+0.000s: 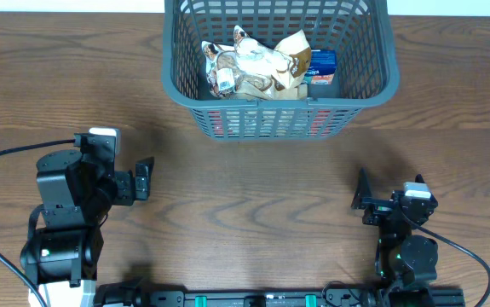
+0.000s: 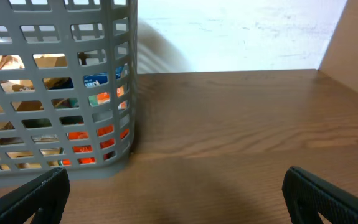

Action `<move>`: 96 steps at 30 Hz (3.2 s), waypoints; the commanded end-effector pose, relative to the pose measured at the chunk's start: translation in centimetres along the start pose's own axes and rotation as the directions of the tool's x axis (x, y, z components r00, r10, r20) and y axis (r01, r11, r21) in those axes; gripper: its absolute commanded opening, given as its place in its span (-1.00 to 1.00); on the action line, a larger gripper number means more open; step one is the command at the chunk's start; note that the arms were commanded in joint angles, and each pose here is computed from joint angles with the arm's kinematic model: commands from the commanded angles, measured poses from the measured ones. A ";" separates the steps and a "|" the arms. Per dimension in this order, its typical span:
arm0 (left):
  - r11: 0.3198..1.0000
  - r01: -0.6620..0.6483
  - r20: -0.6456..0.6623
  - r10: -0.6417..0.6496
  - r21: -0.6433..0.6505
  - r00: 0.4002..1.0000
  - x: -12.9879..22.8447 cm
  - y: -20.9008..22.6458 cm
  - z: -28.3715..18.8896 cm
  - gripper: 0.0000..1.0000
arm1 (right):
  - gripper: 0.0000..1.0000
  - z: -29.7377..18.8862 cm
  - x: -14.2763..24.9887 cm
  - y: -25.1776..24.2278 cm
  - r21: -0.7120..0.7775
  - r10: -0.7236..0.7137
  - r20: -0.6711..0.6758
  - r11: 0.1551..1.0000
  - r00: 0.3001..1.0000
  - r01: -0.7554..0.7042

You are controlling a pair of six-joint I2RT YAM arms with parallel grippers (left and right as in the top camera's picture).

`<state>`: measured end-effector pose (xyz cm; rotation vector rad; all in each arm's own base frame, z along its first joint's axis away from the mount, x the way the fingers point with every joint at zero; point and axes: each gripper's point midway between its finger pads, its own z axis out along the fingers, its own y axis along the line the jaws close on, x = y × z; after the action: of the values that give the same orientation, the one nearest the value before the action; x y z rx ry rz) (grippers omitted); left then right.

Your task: Pack container

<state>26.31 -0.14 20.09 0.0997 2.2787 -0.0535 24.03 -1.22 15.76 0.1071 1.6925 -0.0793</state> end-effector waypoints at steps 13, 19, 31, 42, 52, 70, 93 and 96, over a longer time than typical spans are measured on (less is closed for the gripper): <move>1.000 -0.002 0.010 0.002 -0.028 1.000 -0.2 0.4 -0.2 0.97 | 0.99 0.0 0.1 -0.3 0.015 0.015 0.004 1.000 1.000 -0.015; 0.998 -0.053 0.154 0.056 -0.022 0.987 -2.8 -0.7 -2.2 0.97 | 0.99 0.0 0.1 -0.3 0.015 0.015 0.004 1.000 1.000 -0.015; 0.993 -0.115 0.575 0.111 -0.030 0.810 -6.6 -2.7 -9.0 0.97 | 0.98 0.0 0.1 -0.3 0.015 0.015 0.004 1.000 1.000 -0.015; 0.997 -0.079 0.753 0.070 -0.024 0.654 -3.7 -2.7 -6.9 0.97 | 0.98 0.0 0.1 -0.3 0.015 0.015 0.004 1.000 1.000 -0.015; 0.997 -0.037 0.808 0.074 -0.065 0.585 -1.2 -1.7 -4.1 0.97 | 0.98 0.0 0.1 -0.3 0.015 0.015 0.004 1.000 1.000 -0.015; 0.983 0.087 0.600 0.026 -0.160 0.800 4.4 1.2 1.3 0.97 | 0.99 0.0 0.1 -0.3 0.015 0.015 0.004 1.000 1.000 -0.015; 0.998 -0.059 0.538 0.030 0.038 0.842 5.9 -3.3 2.6 0.97 | 0.98 0.0 0.1 -0.3 0.015 0.015 0.004 1.000 1.000 -0.015; 0.997 -0.063 0.538 0.030 0.042 0.842 5.9 -3.4 2.6 0.97 | 0.99 0.0 0.1 -0.3 0.015 0.015 0.004 1.000 1.000 -0.015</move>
<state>24.43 -2.48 15.25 0.1192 1.6650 -0.0564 24.03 -1.22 15.77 0.1098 1.6916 -0.0769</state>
